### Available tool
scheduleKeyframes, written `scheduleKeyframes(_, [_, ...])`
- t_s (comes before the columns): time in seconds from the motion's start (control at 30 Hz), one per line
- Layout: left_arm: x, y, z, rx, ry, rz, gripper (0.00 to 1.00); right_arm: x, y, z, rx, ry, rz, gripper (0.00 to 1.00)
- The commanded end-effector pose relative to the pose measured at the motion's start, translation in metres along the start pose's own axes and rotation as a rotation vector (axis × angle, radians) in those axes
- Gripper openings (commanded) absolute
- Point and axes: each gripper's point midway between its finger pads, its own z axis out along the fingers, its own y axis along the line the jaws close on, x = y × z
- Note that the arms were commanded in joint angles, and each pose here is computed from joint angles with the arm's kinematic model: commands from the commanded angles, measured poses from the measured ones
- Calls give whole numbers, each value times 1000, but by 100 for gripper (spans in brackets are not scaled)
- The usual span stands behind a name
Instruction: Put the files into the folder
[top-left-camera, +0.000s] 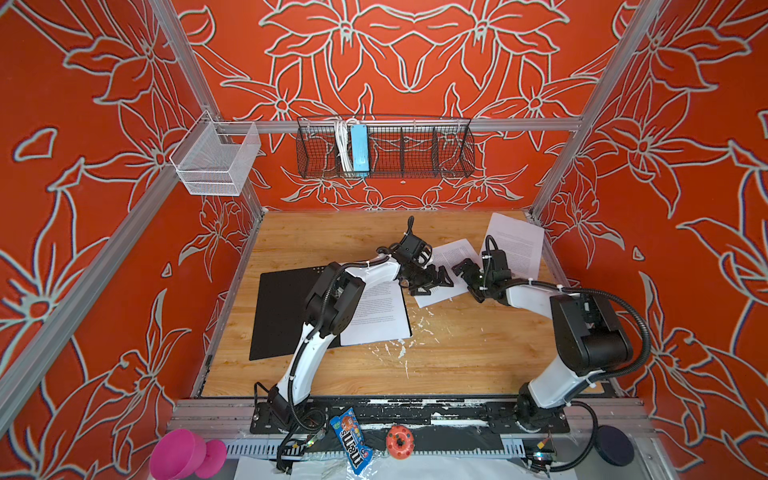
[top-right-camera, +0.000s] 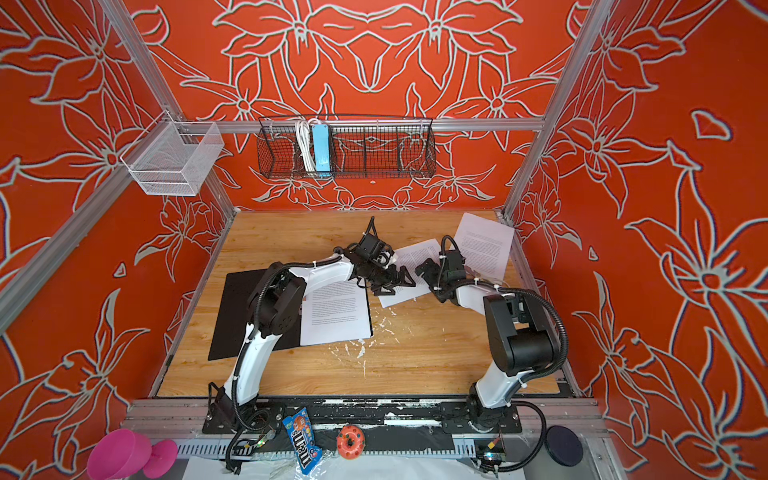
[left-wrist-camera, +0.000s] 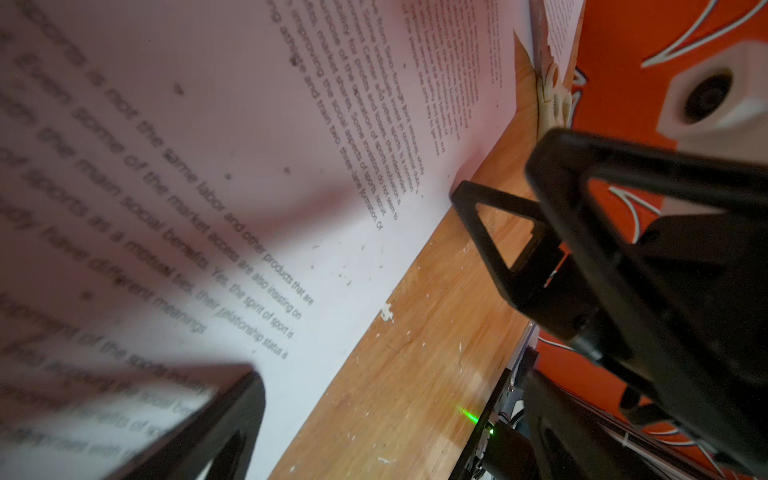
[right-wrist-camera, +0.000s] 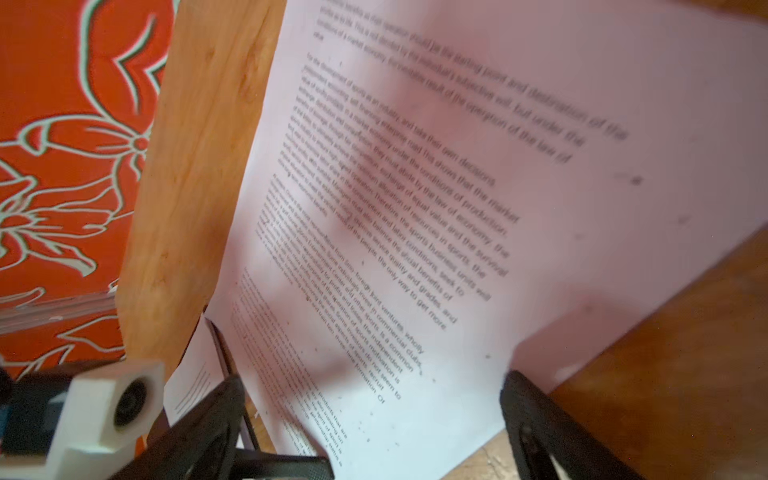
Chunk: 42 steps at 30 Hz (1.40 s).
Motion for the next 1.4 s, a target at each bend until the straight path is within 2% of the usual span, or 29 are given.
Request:
scheduleKeyframes(0.0, [52,81,29,-222,139,-137,98,-14,-30,-11,164,-14,-49,98])
scheduleKeyframes(0.1, [59,51,26,-153,165,-74,98,-15,-30,-11,170,25,-99,98])
scheduleKeyframes(0.23, [68,-8,14,-70,184,65,98,-7,-26,-9,150,84,-137,97])
scheduleKeyframes(0.33, [62,-41,-2,-6,155,114,98,-6,-28,-15,154,84,-149,97])
scheduleKeyframes(0.43, [44,-52,-14,-8,102,143,98,-7,-31,-25,170,62,-176,97])
scheduleKeyframes(0.6, [10,-31,-25,-85,36,113,98,-16,-45,-42,226,19,-199,98])
scheduleKeyframes(0.87, [-24,19,-36,-176,-15,46,98,-31,-74,-47,271,0,-135,98])
scheduleKeyframes(1.1, [-29,49,-29,-229,11,17,98,-43,-81,-39,307,-11,-142,98])
scheduleKeyframes(1.37, [-18,72,-17,-279,59,-10,98,-39,-77,-18,262,57,-151,98])
